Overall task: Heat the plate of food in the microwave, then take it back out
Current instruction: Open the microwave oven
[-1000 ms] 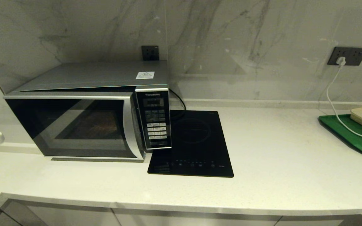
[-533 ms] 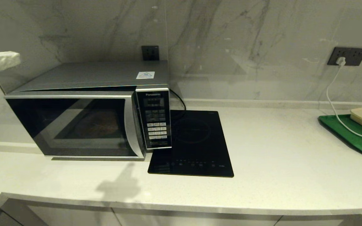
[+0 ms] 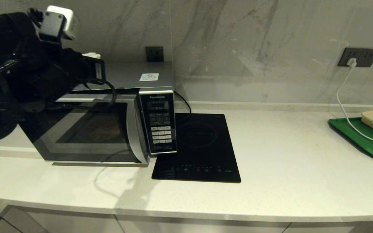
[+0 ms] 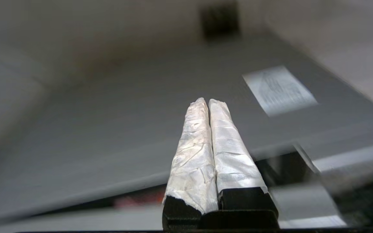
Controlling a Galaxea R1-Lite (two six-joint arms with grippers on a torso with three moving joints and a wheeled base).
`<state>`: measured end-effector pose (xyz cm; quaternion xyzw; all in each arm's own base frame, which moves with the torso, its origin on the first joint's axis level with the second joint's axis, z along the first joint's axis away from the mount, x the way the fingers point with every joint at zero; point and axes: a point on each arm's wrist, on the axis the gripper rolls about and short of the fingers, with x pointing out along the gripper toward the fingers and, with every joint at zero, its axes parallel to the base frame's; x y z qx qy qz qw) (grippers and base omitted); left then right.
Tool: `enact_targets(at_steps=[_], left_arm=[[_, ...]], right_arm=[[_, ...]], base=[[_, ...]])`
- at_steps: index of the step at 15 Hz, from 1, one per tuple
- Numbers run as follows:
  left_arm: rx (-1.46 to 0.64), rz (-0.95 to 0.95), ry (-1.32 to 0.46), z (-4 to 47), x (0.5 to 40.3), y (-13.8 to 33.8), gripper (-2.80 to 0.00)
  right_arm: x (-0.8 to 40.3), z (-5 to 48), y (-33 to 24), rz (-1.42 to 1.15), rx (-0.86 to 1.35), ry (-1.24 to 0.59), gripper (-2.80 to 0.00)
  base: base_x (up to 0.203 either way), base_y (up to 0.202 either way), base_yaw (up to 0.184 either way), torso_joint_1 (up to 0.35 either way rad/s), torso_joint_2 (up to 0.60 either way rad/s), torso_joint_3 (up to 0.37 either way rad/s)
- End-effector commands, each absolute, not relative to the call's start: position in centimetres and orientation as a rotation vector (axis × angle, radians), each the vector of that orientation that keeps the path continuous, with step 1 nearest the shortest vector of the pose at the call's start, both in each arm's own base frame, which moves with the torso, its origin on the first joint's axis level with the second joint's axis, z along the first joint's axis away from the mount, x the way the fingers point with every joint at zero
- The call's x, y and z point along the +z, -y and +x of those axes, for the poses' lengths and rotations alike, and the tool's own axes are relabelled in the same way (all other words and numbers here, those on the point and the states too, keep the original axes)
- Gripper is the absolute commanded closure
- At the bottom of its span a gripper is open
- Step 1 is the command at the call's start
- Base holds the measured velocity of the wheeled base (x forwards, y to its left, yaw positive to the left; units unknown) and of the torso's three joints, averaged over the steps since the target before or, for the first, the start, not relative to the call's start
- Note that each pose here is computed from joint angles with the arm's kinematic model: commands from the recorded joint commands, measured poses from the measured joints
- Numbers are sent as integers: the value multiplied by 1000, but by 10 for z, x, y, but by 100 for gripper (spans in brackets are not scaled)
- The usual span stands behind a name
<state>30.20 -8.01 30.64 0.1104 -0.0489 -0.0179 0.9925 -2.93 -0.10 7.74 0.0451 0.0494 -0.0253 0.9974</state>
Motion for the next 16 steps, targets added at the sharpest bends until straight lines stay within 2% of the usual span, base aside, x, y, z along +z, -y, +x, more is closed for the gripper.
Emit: enact_targets(at_steps=[1, 3, 6, 13, 16], left_arm=[[-90, 180, -41, 308, 292, 96, 0], [-119, 141, -156, 289, 301, 98, 0], [-117, 57, -232, 280, 324, 98, 0], [53, 89, -302, 325, 299, 104, 0], [62, 93, -308, 332, 296, 108, 0]], right_arm=[[77, -29, 1, 91, -51, -101, 0], [77, -29, 1, 91, -51, -101, 0], [77, -29, 1, 90, -49, -101, 0], [77, -29, 1, 91, -51, -101, 0], [77, -29, 1, 91, -51, -101, 0]], base=[[0, 0, 0, 0, 0, 0], [0, 0, 0, 0, 0, 0], [0, 0, 0, 0, 0, 0], [0, 0, 0, 0, 0, 0], [0, 0, 0, 0, 0, 0]])
